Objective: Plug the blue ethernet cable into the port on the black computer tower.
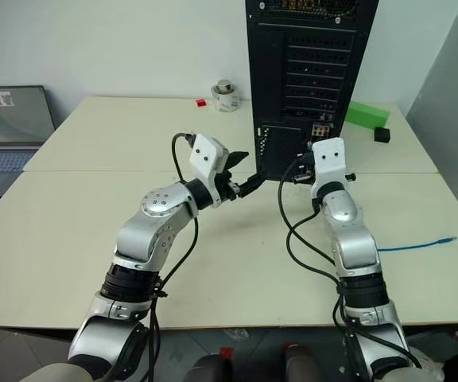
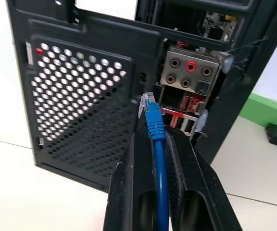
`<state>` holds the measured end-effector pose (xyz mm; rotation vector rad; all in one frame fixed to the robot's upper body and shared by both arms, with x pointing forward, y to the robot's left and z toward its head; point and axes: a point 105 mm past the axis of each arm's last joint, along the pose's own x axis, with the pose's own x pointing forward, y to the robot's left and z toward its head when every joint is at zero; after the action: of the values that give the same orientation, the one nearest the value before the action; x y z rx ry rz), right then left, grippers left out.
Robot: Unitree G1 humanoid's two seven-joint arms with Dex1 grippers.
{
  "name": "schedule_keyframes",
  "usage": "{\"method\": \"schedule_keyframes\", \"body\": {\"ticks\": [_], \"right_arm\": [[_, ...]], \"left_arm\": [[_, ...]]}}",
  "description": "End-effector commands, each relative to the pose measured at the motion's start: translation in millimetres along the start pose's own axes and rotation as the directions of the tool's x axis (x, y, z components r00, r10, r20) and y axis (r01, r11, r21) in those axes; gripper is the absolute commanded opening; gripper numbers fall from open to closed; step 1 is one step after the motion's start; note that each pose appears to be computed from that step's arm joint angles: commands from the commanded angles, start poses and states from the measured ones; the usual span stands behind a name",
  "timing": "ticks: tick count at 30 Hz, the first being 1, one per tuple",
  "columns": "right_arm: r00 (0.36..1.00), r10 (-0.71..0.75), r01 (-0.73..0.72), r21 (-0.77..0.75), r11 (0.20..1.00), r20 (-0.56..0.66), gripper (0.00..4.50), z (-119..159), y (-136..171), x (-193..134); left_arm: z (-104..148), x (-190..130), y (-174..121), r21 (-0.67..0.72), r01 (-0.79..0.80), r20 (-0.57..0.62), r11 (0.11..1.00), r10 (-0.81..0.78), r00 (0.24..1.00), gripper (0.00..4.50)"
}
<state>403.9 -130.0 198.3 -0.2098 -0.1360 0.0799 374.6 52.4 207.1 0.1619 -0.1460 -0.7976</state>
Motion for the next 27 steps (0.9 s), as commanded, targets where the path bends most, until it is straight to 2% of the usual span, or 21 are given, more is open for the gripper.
{"method": "schedule_keyframes", "body": {"ticks": [1,13,27], "right_arm": [[0.998,-0.04,0.039,0.022,0.999,0.049,0.0,14.1,-6.6,4.5],[0.997,-0.072,0.072,0.109,0.991,0.002,0.0,5.6,-7.9,11.7],[0.997,-0.072,0.072,0.182,0.981,-0.004,0.0,8.4,-2.8,16.1]], "left_arm": [[18.3,0.4,1.4,0.026,0.003,0.064,1.0,-0.005,0.998,3.72],[17.8,0.3,-1.0,0.025,0.008,0.064,1.0,-0.01,0.998,3.72],[9.6,9.4,-2.0,0.047,0.054,0.056,0.997,-0.057,0.997,3.72]]}}
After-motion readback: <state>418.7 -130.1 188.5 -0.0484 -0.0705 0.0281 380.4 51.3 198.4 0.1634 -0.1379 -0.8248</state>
